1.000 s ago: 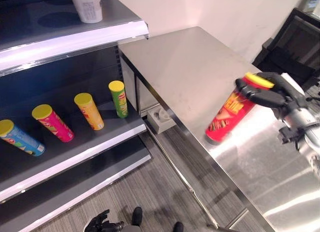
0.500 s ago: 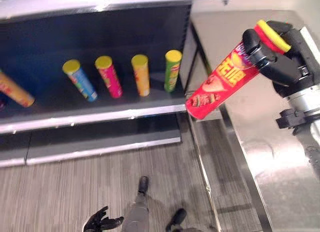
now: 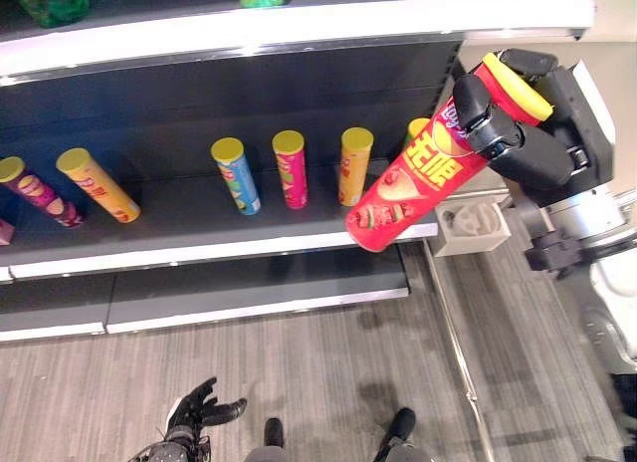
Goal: Put the goods on the table back onto the shelves and tidy them up.
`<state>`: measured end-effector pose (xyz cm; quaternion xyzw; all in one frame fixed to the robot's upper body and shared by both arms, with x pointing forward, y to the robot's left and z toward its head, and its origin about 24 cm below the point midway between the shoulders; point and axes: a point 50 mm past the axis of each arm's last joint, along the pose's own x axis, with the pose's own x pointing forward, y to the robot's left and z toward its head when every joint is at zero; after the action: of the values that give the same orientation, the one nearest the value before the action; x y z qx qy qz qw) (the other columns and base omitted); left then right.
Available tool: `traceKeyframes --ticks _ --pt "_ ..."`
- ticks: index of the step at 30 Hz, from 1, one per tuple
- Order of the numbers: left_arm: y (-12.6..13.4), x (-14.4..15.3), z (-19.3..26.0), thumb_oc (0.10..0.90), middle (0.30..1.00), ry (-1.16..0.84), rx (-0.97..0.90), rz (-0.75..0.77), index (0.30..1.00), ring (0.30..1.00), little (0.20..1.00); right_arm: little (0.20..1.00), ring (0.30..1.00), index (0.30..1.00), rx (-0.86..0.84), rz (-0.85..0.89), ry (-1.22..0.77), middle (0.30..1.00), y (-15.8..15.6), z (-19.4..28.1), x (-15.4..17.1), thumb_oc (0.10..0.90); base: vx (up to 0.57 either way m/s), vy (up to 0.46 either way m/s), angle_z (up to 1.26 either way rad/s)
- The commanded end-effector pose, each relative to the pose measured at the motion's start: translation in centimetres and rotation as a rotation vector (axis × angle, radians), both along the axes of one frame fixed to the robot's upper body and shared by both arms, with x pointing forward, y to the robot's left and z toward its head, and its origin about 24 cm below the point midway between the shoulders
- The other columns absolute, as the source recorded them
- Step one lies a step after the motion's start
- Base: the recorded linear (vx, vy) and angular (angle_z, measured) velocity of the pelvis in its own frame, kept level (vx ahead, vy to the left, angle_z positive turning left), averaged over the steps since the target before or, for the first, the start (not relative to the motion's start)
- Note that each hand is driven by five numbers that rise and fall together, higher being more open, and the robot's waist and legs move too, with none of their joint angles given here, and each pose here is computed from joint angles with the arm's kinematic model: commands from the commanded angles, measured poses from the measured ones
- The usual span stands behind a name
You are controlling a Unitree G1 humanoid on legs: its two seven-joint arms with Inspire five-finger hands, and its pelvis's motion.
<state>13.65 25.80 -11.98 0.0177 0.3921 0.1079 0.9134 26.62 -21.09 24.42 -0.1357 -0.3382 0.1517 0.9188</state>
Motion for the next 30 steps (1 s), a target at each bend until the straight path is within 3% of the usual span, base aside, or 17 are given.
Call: traceKeyframes --ticks 1,7,9,18,26,30 --pt "3.2 -1.4 0.7 0.8 0.9 0.036 0.123 -0.028 0.9 0.9 0.9 0.3 0.3 0.3 -0.075 0.046 -0.299 0.3 1.5 4.8 -2.5 0.4 -0.18 0.273 0.14" --pt "3.3 -1.6 0.6 0.8 0.9 0.061 0.127 -0.042 0.9 0.9 0.9 0.3 0.3 0.3 -0.257 0.041 -0.338 0.3 3.5 4.2 -2.6 0.4 -0.12 0.146 0.28" --pt "3.2 -1.6 0.5 0.8 0.9 0.061 0.126 -0.043 0.9 0.9 0.9 0.3 0.3 0.3 -0.249 0.046 -0.343 0.3 3.7 4.2 -2.5 0.4 0.04 -0.039 0.16" --pt "0.2 -0.9 0.0 0.8 0.9 0.006 0.02 -0.004 0.9 0.9 0.9 0.3 0.3 0.3 -0.354 0.029 -0.337 0.3 5.6 3.5 -1.3 0.4 0.03 0.043 0.34" --pt "1.2 -1.5 -0.1 0.8 0.9 0.052 0.094 -0.016 0.9 0.9 0.9 0.3 0.3 0.3 -0.356 -0.09 -0.333 0.3 4.8 2.1 -0.7 0.4 0.16 0.269 0.07" --pt "1.8 -1.1 0.1 0.8 0.9 0.074 0.166 -0.095 0.9 0.9 0.9 0.3 0.3 0.3 -0.309 -0.128 -0.349 0.3 4.9 1.5 -1.2 0.4 0.21 0.445 0.05"
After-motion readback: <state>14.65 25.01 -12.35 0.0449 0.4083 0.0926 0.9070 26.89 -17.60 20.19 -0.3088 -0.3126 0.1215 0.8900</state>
